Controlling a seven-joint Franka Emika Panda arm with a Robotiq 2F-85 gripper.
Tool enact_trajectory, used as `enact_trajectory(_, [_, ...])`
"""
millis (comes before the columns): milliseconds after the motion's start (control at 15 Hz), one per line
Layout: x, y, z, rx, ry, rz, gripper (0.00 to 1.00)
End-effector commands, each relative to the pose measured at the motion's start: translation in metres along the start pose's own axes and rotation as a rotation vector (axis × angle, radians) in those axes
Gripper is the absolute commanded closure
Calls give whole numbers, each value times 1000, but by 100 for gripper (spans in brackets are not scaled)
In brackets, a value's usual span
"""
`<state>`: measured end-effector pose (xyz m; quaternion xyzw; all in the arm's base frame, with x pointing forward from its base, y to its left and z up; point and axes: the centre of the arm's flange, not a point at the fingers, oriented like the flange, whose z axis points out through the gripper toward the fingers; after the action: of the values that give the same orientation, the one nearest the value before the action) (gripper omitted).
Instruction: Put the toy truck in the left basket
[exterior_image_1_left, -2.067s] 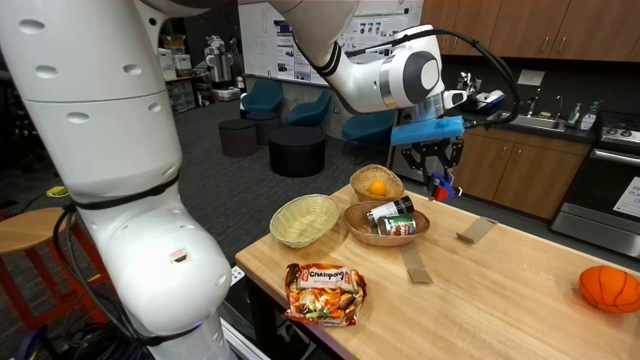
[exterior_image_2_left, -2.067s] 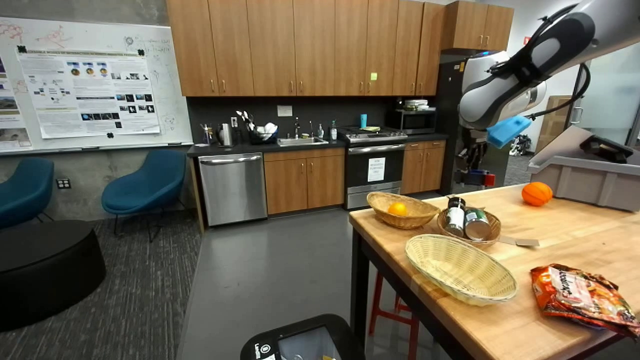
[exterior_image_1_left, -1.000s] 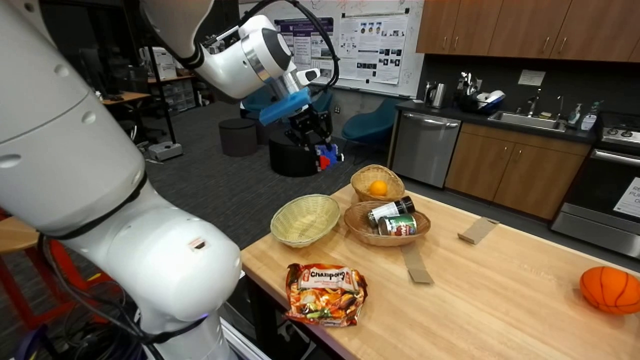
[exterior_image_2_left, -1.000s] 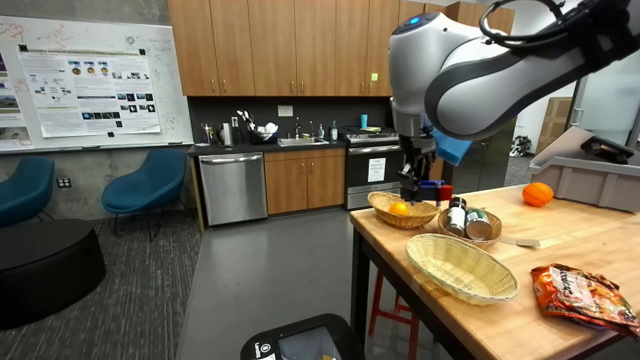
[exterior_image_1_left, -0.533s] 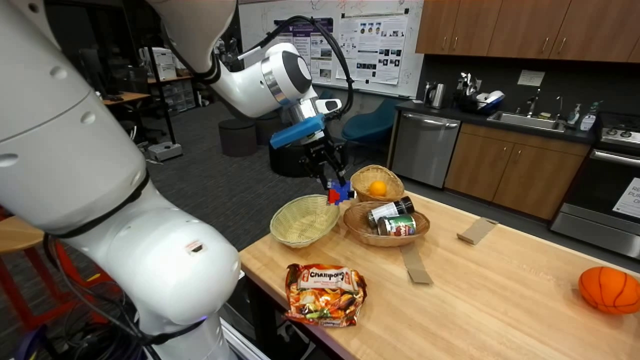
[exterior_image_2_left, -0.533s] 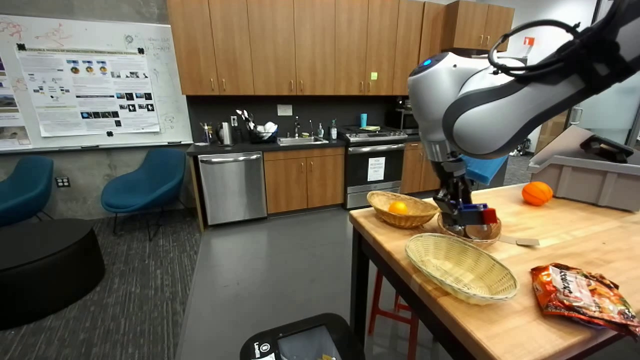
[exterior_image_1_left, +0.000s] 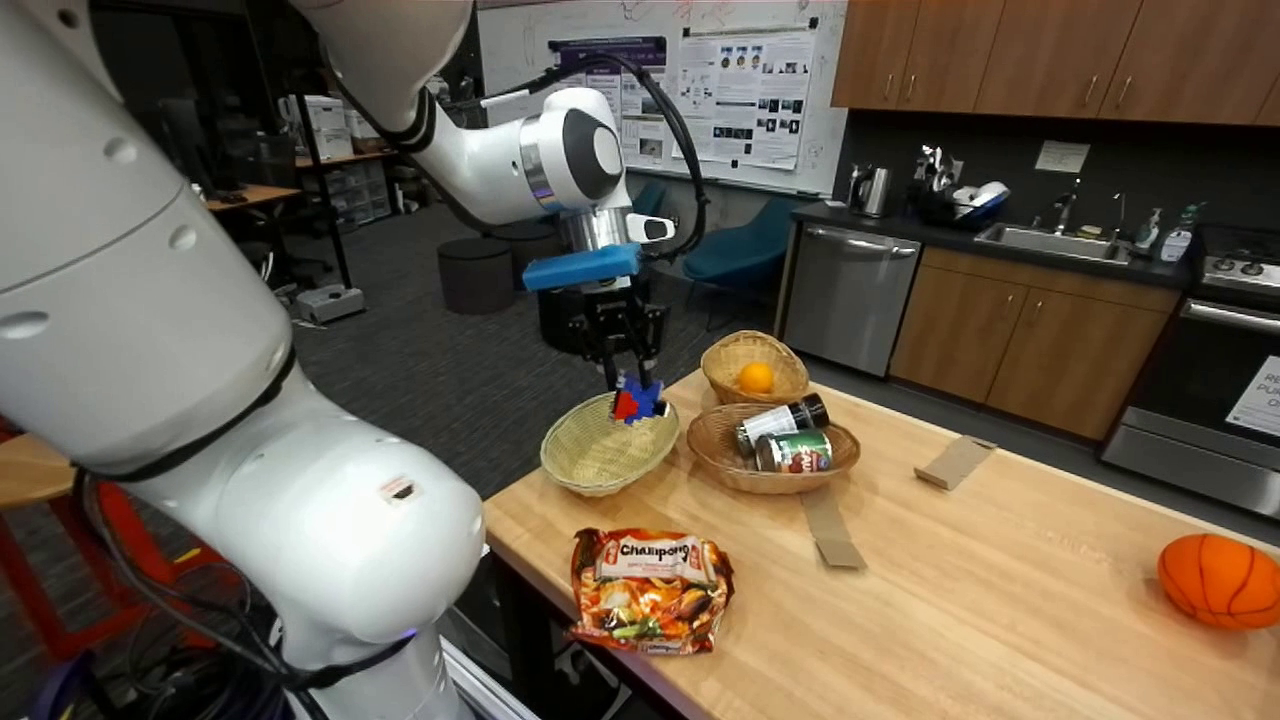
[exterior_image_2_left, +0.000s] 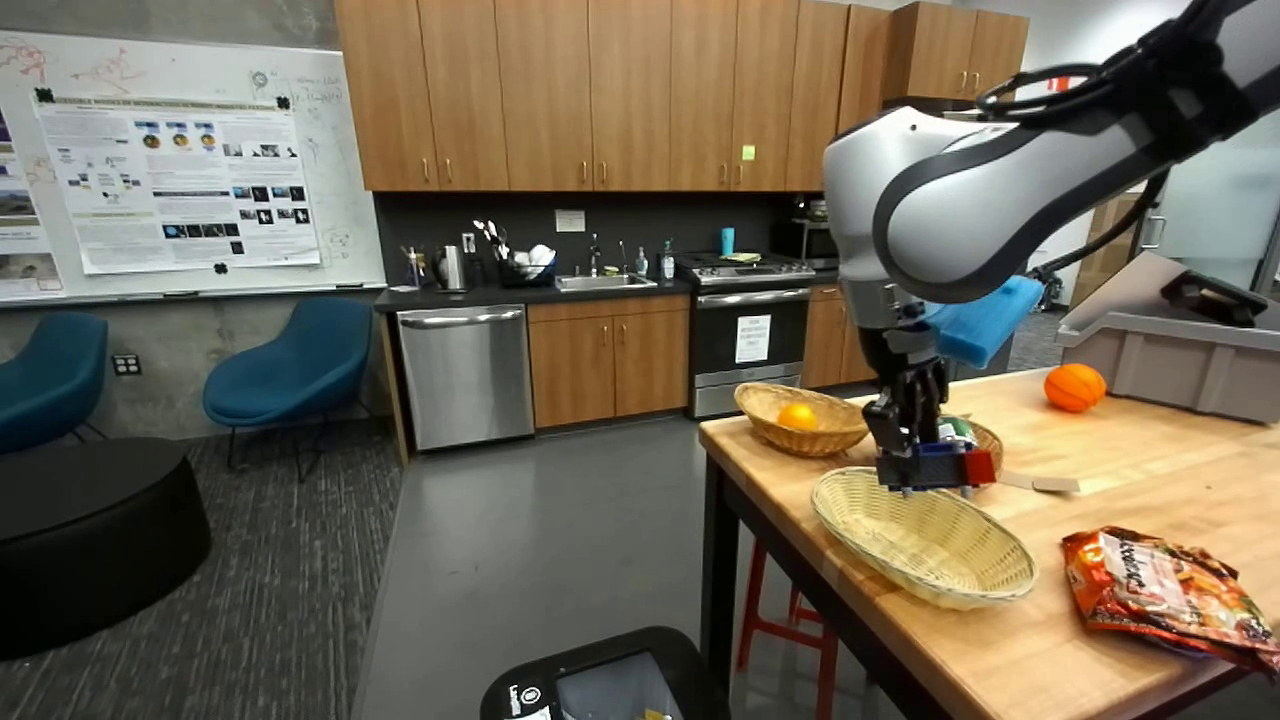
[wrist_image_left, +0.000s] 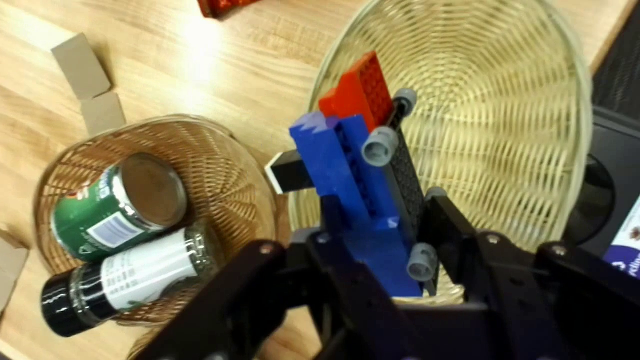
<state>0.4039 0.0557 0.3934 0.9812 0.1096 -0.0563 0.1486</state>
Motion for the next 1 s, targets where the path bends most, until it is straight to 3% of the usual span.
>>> enact_trajectory(0, [-15,-12,-11,60,-35,-40,78])
enact_trajectory(267, [-19,-16,-9,81,-61,-17,78])
enact_trajectory(333, [-18,-17,-7,88,-64,-10,28])
enact_trajectory(400, [-18,-17,-6,89,-67,-7,27])
enact_trajectory(667, [-19,-14,-4,87,-72,3,4])
enact_trajectory(933, [-21,-6,0,74,-79,46,0])
